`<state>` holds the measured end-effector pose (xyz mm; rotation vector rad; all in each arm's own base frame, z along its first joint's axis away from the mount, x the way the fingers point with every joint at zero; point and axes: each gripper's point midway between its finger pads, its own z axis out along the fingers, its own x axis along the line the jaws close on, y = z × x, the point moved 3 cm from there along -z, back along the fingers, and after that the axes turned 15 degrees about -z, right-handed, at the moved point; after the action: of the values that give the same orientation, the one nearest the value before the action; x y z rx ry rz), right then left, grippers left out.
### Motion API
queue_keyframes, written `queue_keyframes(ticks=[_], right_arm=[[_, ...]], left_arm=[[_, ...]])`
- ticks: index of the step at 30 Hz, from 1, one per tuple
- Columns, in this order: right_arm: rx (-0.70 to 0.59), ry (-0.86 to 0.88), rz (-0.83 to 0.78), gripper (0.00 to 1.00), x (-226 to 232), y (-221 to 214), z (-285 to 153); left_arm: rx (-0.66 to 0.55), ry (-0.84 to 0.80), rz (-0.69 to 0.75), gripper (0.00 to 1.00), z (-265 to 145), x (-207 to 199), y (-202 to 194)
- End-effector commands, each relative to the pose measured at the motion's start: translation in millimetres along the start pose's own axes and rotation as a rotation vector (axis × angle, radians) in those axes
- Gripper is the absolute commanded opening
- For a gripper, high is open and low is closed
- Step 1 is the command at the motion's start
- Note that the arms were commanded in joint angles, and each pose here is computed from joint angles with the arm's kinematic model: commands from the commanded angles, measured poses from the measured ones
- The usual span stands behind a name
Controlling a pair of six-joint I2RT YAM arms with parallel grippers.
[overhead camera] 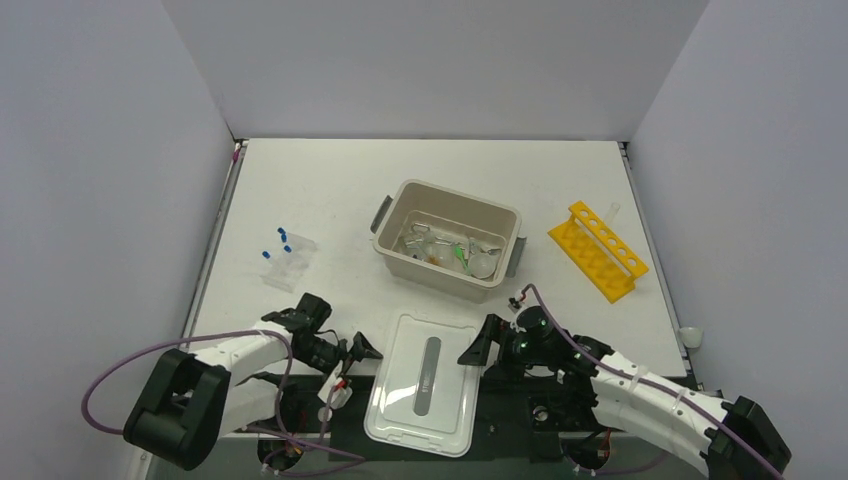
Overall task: Organize the chemistry lab equipment
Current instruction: Pick up the storage box lid at the center of the board.
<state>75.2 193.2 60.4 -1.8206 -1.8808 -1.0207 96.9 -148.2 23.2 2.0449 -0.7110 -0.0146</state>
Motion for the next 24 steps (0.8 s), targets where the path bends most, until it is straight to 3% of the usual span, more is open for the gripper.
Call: queue_keyframes(ticks=[1,12,20,24], right_arm=[[-0.001,0.075,-0.005,0.82,14.6,5.0,5.6],[0.04,0.08,-0.047,0.79,17.9,6.6,13.6],[0.022,0.081,-0.075,0.79,20.6,13.5,13.5],[0.017,0.078,-0.097,0.78,22.3,16.3,12.6]], left_arm=[[-0.071,0.083,0.732,0.74,16.3,30.5,16.2],[-0.205,0.244,0.959,0.76,22.0,56.3,38.9],[-0.285,0.251,1.053,0.76,27.8,64.3,58.5],[-0.297,0.259,1.125,0.71,28.5,77.4,70.1]])
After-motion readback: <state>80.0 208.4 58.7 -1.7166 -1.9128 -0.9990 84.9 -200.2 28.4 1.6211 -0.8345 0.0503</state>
